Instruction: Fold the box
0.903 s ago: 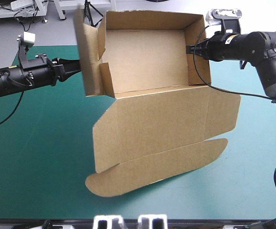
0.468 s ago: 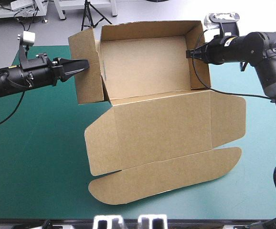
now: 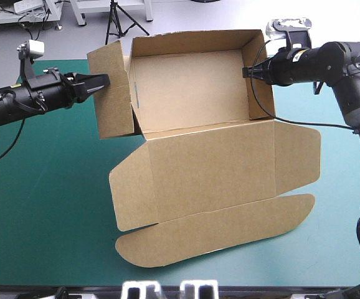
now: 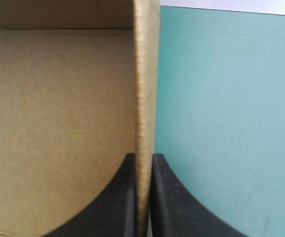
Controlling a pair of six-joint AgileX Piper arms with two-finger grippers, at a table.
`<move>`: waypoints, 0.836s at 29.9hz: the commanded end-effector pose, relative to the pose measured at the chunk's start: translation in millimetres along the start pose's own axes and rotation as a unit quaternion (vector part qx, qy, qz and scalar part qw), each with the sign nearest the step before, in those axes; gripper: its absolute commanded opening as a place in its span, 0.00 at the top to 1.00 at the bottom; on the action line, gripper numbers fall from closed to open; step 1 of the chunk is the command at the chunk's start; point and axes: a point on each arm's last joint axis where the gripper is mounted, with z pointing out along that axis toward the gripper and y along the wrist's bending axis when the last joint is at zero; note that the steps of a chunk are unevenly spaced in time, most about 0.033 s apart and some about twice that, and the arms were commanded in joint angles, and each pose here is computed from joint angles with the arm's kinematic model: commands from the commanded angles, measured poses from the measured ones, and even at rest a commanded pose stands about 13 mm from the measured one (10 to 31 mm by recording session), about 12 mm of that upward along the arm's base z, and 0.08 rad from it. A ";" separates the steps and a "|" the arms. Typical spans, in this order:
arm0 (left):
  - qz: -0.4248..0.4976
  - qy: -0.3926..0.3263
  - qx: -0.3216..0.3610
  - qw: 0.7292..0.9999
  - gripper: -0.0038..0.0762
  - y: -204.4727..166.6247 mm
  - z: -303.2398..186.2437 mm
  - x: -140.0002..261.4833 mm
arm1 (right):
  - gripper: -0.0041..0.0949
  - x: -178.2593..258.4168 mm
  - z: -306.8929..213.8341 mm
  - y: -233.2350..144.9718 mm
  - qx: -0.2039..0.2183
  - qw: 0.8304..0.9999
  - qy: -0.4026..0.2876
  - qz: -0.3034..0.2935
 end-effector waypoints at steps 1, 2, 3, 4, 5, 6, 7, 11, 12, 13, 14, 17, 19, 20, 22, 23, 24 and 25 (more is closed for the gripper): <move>0.010 -0.094 -0.024 0.995 0.96 -11.1 -10.4 -20.6 | 0.98 -11.3 -28.0 10.6 -0.022 0.998 -0.057 0.004; 0.010 -0.104 -0.032 0.994 0.96 -9.6 -10.8 -22.5 | 0.98 -10.6 -28.0 10.7 -0.022 0.998 -0.053 0.004; 0.008 -0.115 -0.041 0.993 0.96 -7.0 -11.5 -24.5 | 0.98 -9.9 -27.9 10.7 -0.022 0.998 -0.050 0.004; 0.006 -0.121 -0.049 0.991 0.96 -3.9 -12.6 -26.0 | 0.98 -9.4 -28.7 10.9 -0.023 0.999 -0.048 0.004; 0.005 -0.126 -0.055 0.990 0.96 -1.9 -14.5 -27.2 | 0.98 -8.6 -28.7 11.0 -0.023 0.999 -0.043 0.004; 0.002 -0.130 -0.063 0.990 0.96 3.4 -15.8 -28.4 | 0.98 -8.2 -29.6 11.2 -0.023 0.999 -0.042 0.004; -0.002 -0.136 -0.069 0.988 0.96 7.4 -19.1 -29.9 | 0.98 -7.9 -30.7 11.5 -0.023 0.999 -0.041 0.003; -0.021 -0.147 -0.103 0.984 0.96 31.5 -35.2 -34.0 | 0.98 -7.7 -42.1 14.2 -0.025 0.998 -0.050 0.000; -0.029 -0.146 -0.110 0.983 0.96 40.8 -40.7 -34.2 | 0.98 -7.8 -44.4 14.7 -0.025 0.998 -0.052 0.000; -0.035 -0.145 -0.114 0.982 0.96 46.0 -44.5 -34.1 | 0.98 -7.6 -48.4 15.6 -0.025 0.998 -0.055 -0.001; -0.043 -0.142 -0.117 0.982 0.96 52.3 -47.5 -33.7 | 0.98 -7.6 -52.1 16.4 -0.026 0.998 -0.059 -0.002; -0.068 -0.136 -0.123 0.981 0.96 66.8 -56.0 -32.1 | 0.98 -7.5 -64.4 19.2 -0.027 0.997 -0.072 -0.006; -0.081 -0.126 -0.121 0.981 0.96 74.4 -56.0 -30.2 | 0.98 -7.2 -72.8 21.3 -0.030 0.996 -0.080 -0.007; -0.082 -0.120 -0.117 0.982 0.96 74.2 -55.2 -29.3 | 0.98 -6.9 -78.8 22.6 -0.030 0.996 -0.087 -0.008; -0.090 -0.097 -0.100 0.986 0.96 77.7 -51.4 -25.3 | 0.98 -6.6 -86.4 24.3 -0.031 0.995 -0.096 -0.010; -0.093 -0.087 -0.091 0.988 0.96 77.8 -50.2 -23.6 | 0.98 -6.8 -90.2 25.3 -0.033 0.994 -0.102 -0.010; -0.097 -0.073 -0.080 0.989 0.96 78.9 -48.3 -21.3 | 0.98 -7.1 -94.3 26.1 -0.033 0.993 -0.110 -0.010; -0.098 -0.068 -0.071 0.990 0.96 77.2 -47.9 -20.4 | 0.98 -7.4 -95.4 26.3 -0.033 0.993 -0.113 -0.010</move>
